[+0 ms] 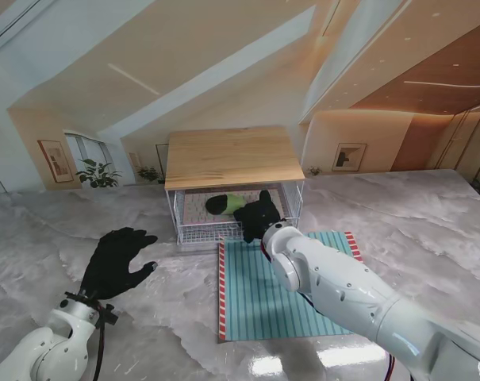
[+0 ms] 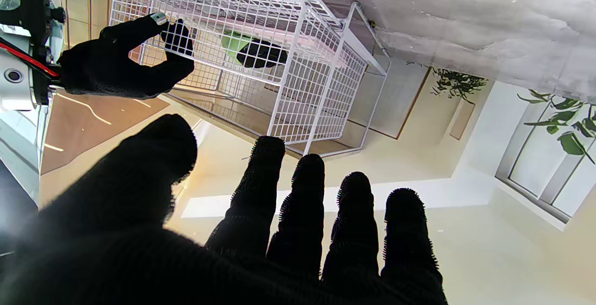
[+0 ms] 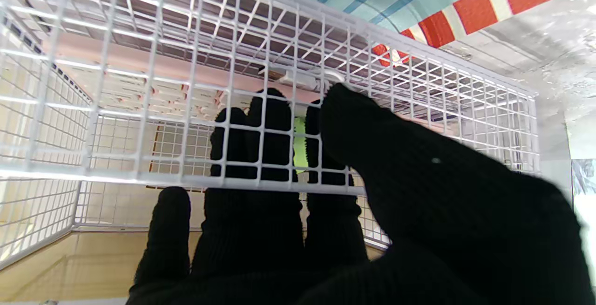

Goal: Unroll the mouse pad and set up the keyboard and mouse from the tabletop organizer

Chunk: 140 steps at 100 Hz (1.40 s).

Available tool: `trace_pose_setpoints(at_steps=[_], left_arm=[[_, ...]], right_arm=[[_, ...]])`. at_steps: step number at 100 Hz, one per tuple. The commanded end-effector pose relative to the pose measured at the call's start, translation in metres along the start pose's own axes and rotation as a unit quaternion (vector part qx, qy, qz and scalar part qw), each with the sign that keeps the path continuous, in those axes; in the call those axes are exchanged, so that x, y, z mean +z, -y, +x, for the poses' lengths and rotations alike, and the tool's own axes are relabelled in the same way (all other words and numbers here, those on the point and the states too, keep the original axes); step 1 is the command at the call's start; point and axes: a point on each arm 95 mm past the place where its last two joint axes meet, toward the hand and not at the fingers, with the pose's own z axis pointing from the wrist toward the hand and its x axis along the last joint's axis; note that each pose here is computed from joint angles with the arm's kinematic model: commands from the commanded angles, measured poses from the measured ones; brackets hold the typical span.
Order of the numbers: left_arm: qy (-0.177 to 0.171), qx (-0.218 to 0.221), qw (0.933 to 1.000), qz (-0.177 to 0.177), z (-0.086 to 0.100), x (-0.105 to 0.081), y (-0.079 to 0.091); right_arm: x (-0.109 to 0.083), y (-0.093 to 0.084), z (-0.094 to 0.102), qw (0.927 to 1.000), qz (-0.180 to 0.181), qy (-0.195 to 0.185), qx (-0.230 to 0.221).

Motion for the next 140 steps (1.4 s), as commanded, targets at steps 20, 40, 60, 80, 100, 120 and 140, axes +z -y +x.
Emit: trace_pose_setpoints(at_steps=[20,40,60,80,100,120,140], left_arm=[[-0.007,-0.005,1.0,-0.004,0.005,-0.001,-0.001],[-0.007,-0.006,1.0,-0.001,0.006,-0.001,-0.001],[-0.009,-0.008,0.9999,0.0,0.007,-0.001,0.0],[-0.006,-0.008,0.9999,0.0,0.008,-0.001,0.0],[-0.004,-0.009,1.0,-0.001,0.01,0.0,0.0],[-0.004,-0.011,0.9999,0.0,0.011,0.0,0.0],[-0.005,-0.011,0.9999,0.001,0.011,0.001,0.001]], right_arm=[[-0.011,0.012,0.005,0.9999,0.015,-0.007,-0.001],[-0.017,0.014,0.006,0.9998,0.016,-0.01,-0.002],[-0.023,0.015,0.007,0.9998,0.014,-0.011,0.002],[-0.028,0.016,0.01,0.9998,0.014,-0.013,0.01],[-0.033,0.015,0.011,0.9997,0.011,-0.018,0.014],[-0.038,0.015,0.012,0.9996,0.012,-0.02,0.018],[-0.042,0.016,0.013,0.9995,0.013,-0.021,0.021]])
